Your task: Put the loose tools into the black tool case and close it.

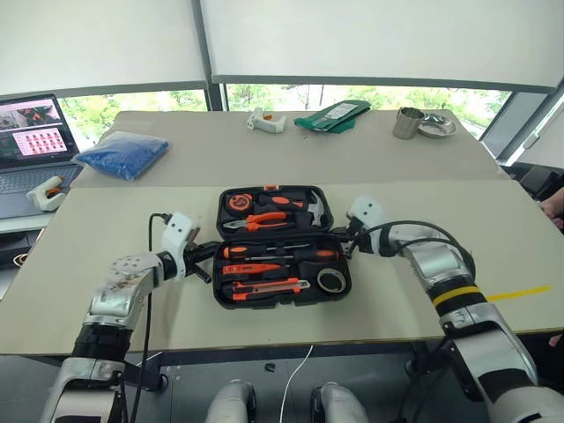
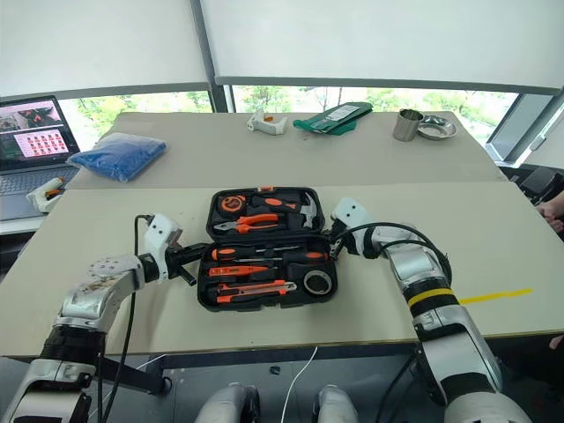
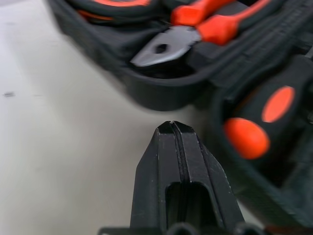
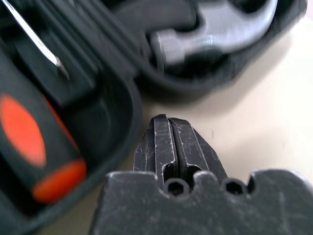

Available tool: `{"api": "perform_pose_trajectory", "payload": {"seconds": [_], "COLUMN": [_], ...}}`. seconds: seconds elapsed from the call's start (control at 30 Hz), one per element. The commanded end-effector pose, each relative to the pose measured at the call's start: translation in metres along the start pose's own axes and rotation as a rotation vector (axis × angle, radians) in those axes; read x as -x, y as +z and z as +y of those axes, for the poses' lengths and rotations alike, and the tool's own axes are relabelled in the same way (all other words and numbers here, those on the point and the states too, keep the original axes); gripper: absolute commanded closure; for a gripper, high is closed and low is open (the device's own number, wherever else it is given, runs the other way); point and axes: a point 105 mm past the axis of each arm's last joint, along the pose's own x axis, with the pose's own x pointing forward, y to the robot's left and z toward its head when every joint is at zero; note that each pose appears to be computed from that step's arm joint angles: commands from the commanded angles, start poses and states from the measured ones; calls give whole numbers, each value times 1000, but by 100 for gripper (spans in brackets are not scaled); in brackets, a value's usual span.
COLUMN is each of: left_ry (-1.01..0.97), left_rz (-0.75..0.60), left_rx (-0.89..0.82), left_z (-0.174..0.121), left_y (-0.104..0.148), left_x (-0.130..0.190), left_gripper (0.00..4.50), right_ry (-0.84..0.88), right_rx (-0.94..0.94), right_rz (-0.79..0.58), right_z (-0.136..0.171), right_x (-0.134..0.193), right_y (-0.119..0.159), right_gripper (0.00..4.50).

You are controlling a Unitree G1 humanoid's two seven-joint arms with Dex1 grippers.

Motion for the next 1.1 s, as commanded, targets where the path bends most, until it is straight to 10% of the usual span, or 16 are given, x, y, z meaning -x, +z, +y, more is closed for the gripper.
{"api": "perform_pose_trajectory", "payload": {"seconds": [0.03,0.8,1.1], "left_ry": [-72,-235,-143], "left_rz": [-79,-55,166], "left_rx": [-81,-99,9], "left_z": [-17,-58,-16], "left_y": [18,14,19], "left_x": [-18,-27,27], "left_gripper": [450,450,145], "right_ry": [30,-101,-99], "right_rx": [37,-115,-437], "right_rz": [-63,14,114], "right_z": [0,14,4], "right_x": [7,77,118], "right_y": [12,-16,4], "right_gripper": [443,443,194]}}
